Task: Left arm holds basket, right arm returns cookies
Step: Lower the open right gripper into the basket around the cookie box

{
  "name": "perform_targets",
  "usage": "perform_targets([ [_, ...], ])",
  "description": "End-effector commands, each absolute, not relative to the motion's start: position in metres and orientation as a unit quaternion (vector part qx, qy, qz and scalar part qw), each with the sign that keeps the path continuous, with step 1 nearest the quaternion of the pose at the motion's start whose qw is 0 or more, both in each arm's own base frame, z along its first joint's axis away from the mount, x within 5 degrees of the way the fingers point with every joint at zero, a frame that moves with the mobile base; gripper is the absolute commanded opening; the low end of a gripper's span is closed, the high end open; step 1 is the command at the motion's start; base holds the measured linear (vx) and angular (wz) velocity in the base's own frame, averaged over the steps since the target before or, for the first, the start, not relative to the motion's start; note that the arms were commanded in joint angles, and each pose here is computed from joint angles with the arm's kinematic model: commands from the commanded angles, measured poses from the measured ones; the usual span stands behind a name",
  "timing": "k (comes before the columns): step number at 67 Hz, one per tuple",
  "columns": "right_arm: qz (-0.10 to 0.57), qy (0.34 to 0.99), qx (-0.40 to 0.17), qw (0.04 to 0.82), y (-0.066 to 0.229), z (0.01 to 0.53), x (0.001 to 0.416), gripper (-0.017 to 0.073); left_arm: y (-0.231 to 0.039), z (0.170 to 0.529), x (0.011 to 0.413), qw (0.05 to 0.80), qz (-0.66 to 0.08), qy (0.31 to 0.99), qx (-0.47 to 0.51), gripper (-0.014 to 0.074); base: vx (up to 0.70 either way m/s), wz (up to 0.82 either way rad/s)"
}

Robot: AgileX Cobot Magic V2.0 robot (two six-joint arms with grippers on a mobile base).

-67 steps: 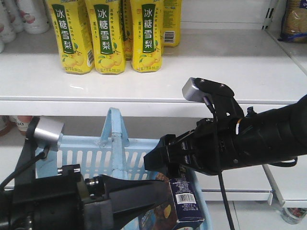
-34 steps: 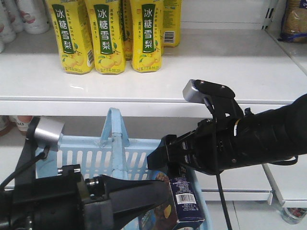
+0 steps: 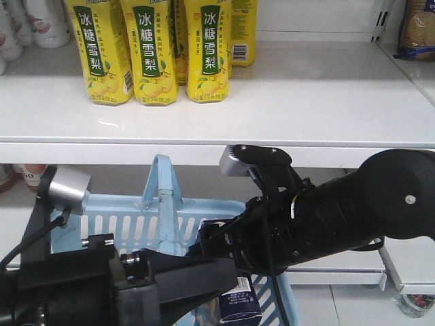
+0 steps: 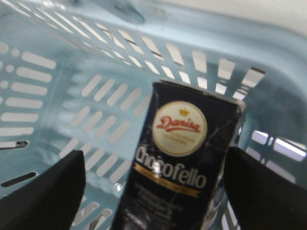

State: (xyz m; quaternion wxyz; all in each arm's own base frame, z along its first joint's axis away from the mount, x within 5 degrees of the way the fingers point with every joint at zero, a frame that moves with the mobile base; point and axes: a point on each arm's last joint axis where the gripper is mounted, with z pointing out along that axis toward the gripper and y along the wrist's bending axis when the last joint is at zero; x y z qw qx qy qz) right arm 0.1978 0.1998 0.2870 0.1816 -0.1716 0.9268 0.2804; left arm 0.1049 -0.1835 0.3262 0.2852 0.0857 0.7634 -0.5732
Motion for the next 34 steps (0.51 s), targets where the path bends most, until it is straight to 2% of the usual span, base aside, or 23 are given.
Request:
perform_targets([
  [1, 0.299, 0.916, -0.166, 0.208, 0.2033, 0.299, 0.2016, 0.0546, -0.1827, 0.3449, 0.1013, 0.284, -0.606, 0.739, 0.08, -0.0006, 0.0, 0.0],
  [19, 0.286, 0.919, -0.174, 0.208, 0.2042, 0.2937, 0.2049, 0.0511, -0.1827, 0.3449, 0.1013, 0.284, -0.606, 0.739, 0.08, -0.0006, 0.0, 0.0],
  [34, 0.283, 0.921, -0.177, 0.2, 0.2037, 0.2928, 0.2036, 0.04, -0.1827, 0.3449, 0.1013, 0.284, -0.606, 0.739, 0.08, -0.0006, 0.0, 0.0],
])
